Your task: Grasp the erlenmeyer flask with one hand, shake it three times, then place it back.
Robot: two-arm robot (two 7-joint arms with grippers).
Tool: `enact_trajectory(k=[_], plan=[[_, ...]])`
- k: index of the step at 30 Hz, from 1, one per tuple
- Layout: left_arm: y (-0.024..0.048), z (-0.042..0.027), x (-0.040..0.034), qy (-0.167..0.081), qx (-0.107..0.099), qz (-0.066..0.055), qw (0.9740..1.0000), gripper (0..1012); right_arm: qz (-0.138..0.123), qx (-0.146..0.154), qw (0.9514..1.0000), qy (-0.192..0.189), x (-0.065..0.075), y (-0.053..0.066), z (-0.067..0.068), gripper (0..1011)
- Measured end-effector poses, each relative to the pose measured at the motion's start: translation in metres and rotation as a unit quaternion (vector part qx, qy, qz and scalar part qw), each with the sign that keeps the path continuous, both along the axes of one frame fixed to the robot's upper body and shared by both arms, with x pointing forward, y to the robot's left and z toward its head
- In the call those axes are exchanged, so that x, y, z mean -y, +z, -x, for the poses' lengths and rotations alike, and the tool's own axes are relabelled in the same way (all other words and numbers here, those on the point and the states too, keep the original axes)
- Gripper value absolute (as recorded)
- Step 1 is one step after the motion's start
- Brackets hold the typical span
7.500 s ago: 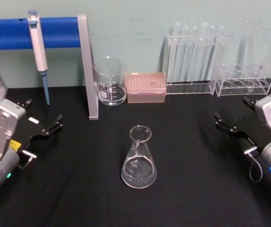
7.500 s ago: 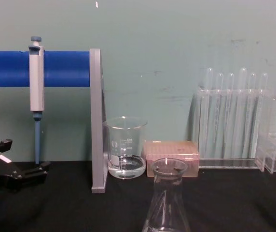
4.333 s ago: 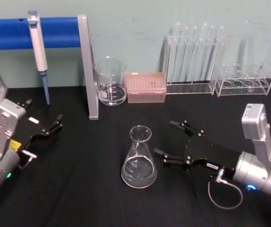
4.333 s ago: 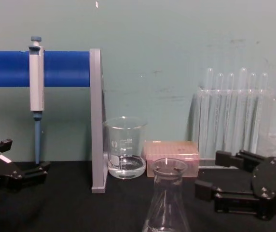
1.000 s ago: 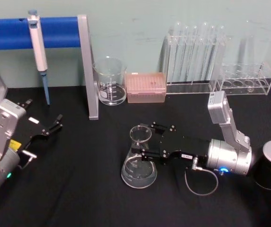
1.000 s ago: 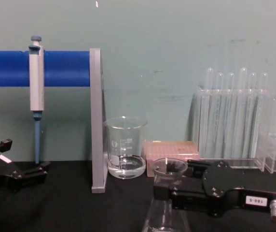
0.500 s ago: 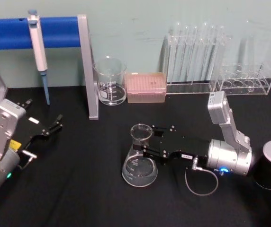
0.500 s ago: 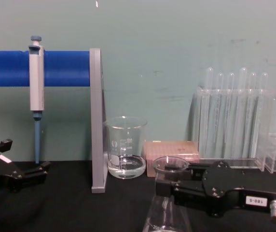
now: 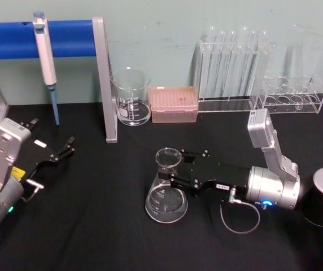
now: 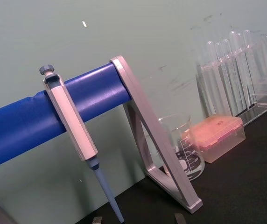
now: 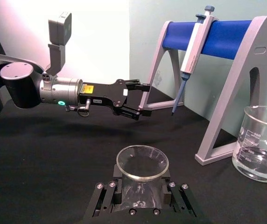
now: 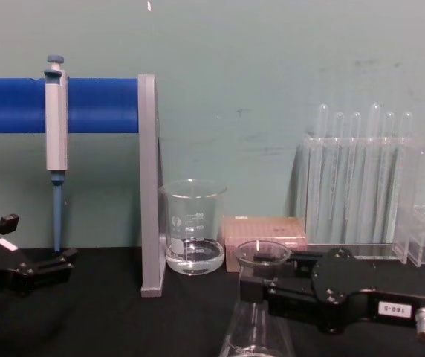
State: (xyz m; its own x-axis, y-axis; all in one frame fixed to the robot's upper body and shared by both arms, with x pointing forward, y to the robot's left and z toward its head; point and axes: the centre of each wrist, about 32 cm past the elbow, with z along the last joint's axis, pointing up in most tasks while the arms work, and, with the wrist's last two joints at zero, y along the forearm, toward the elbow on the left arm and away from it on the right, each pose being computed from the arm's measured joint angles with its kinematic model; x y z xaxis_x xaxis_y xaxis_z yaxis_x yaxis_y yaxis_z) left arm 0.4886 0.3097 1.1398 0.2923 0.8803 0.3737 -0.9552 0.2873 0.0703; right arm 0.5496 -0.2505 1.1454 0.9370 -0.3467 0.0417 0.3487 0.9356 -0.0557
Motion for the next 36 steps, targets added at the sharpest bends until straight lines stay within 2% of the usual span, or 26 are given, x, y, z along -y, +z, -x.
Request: enact_trajectory(k=[7, 15, 20, 27, 36], plan=[[0.0000, 0.0000, 0.0000, 0.000, 0.000, 0.000, 1.0000, 1001, 0.000, 0.000, 1.0000, 0.000, 0.000, 0.000, 0.000, 448], [0.0000, 0.0000, 0.0000, 0.000, 0.000, 0.000, 1.0000, 1001, -0.010, 0.018, 0.9998, -0.008, 0.001, 0.010, 0.002, 448], [0.0000, 0.0000, 0.0000, 0.000, 0.000, 0.000, 1.0000, 1001, -0.020, 0.040, 0.9987, -0.024, 0.002, 0.024, 0.006, 448], [0.0000, 0.0000, 0.0000, 0.000, 0.000, 0.000, 1.0000, 1001, -0.046, 0.070, 0.9949, -0.057, 0.004, 0.046, 0.011, 448], [0.0000, 0.0000, 0.0000, 0.000, 0.000, 0.000, 1.0000, 1001, -0.072, 0.082, 0.9893, -0.097, 0.008, 0.059, 0.019, 448]])
